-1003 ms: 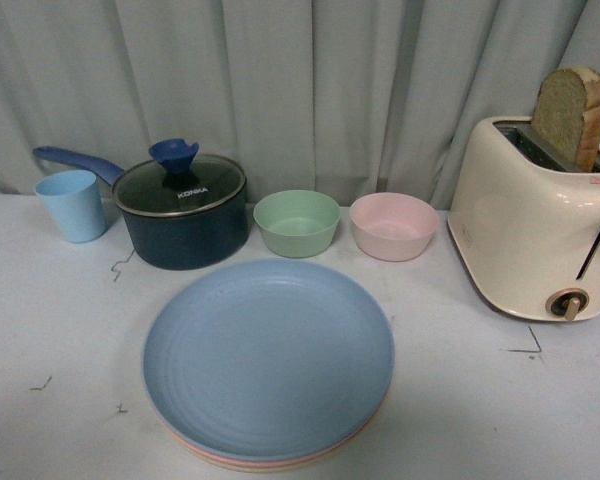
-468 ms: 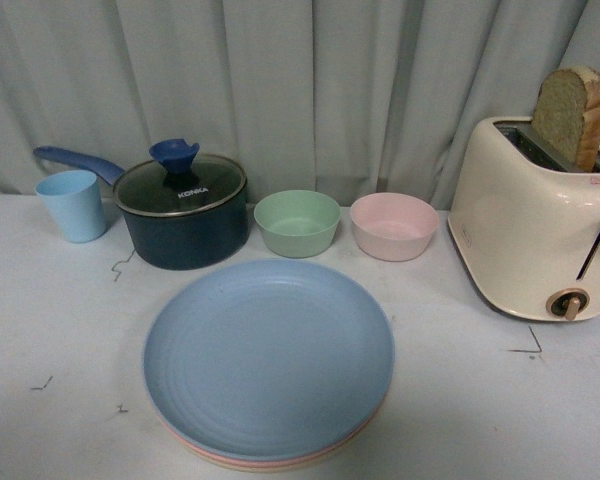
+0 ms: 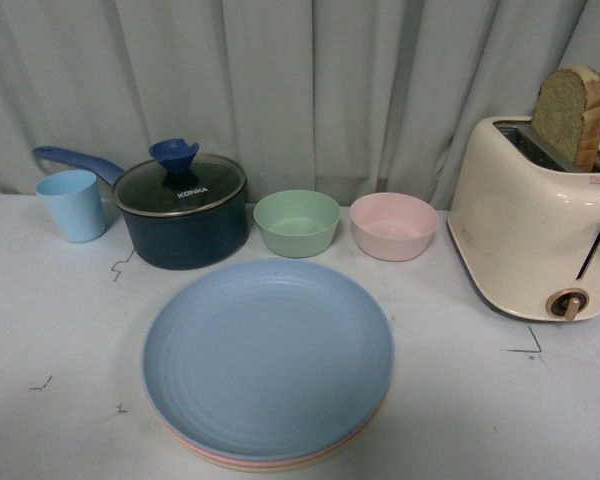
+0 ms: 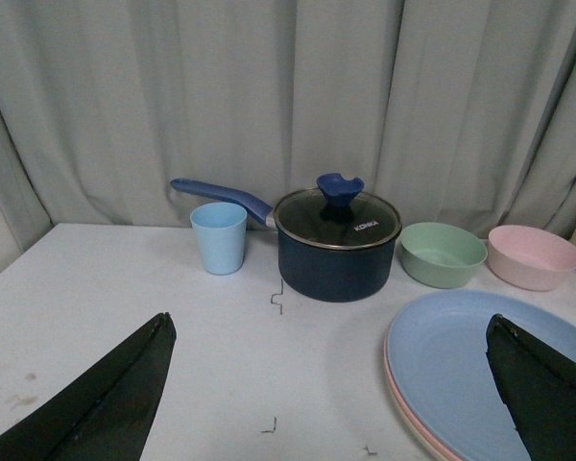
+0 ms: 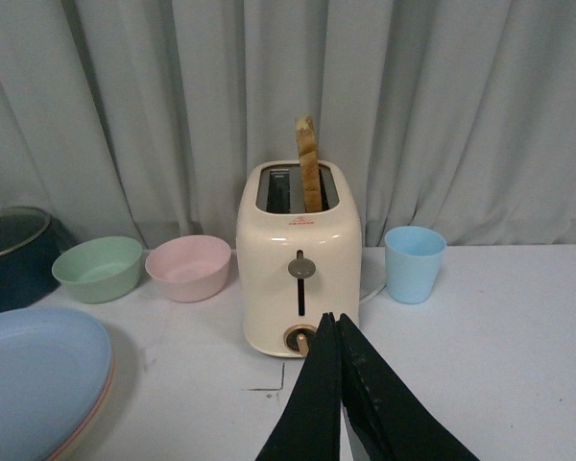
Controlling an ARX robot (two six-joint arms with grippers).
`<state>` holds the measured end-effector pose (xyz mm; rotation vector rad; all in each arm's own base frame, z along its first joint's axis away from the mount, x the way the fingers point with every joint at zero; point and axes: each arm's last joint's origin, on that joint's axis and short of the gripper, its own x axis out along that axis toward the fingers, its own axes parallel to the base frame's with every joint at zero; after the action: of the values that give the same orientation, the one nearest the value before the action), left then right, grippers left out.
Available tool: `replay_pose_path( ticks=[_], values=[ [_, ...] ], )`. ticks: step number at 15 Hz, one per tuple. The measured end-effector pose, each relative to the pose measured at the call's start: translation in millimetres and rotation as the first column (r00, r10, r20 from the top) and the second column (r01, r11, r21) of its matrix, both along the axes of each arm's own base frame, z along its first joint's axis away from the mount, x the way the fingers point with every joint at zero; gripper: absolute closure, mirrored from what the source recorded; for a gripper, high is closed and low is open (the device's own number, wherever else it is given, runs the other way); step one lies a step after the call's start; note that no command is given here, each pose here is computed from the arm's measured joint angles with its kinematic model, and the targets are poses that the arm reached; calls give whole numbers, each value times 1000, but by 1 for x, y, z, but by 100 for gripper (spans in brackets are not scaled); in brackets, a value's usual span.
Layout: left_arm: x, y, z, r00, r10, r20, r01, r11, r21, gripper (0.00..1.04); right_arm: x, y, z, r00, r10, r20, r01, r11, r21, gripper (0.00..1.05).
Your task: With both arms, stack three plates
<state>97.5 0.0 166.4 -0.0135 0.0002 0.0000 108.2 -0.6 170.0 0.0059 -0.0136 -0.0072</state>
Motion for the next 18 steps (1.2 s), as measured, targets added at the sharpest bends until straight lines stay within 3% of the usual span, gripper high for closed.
replay_pose_path(
  ticks=[2,3,10,11,12,13,14,18],
  values=[
    [0,0,0,1000,0,0,0,1000,0,7,-7,0,-7,998,4,-58,-4,1000,1,103],
    [0,0,0,1000,1,0,-1,1000,0,7,-11,0,-2,1000,3,0,-3,1000,0,103],
    [0,0,0,1000,0,0,0,1000,0,7,-11,0,-3,1000,3,-11,-3,1000,-1,103],
    [0,0,0,1000,0,0,0,1000,0,7,-11,0,-3,1000,3,-10,-3,1000,-2,95],
    [0,0,0,1000,0,0,0,1000,0,7,-11,0,-3,1000,3,-10,-3,1000,-2,44],
    [0,0,0,1000,0,0,0,1000,0,7,-11,0,-3,1000,3,-10,-3,1000,-2,15],
    [0,0,0,1000,0,0,0,1000,0,7,-11,0,-3,1000,3,-10,-3,1000,-1,4],
    [0,0,0,1000,0,0,0,1000,0,7,-11,0,-3,1000,3,-10,-3,1000,-2,6]
  ],
)
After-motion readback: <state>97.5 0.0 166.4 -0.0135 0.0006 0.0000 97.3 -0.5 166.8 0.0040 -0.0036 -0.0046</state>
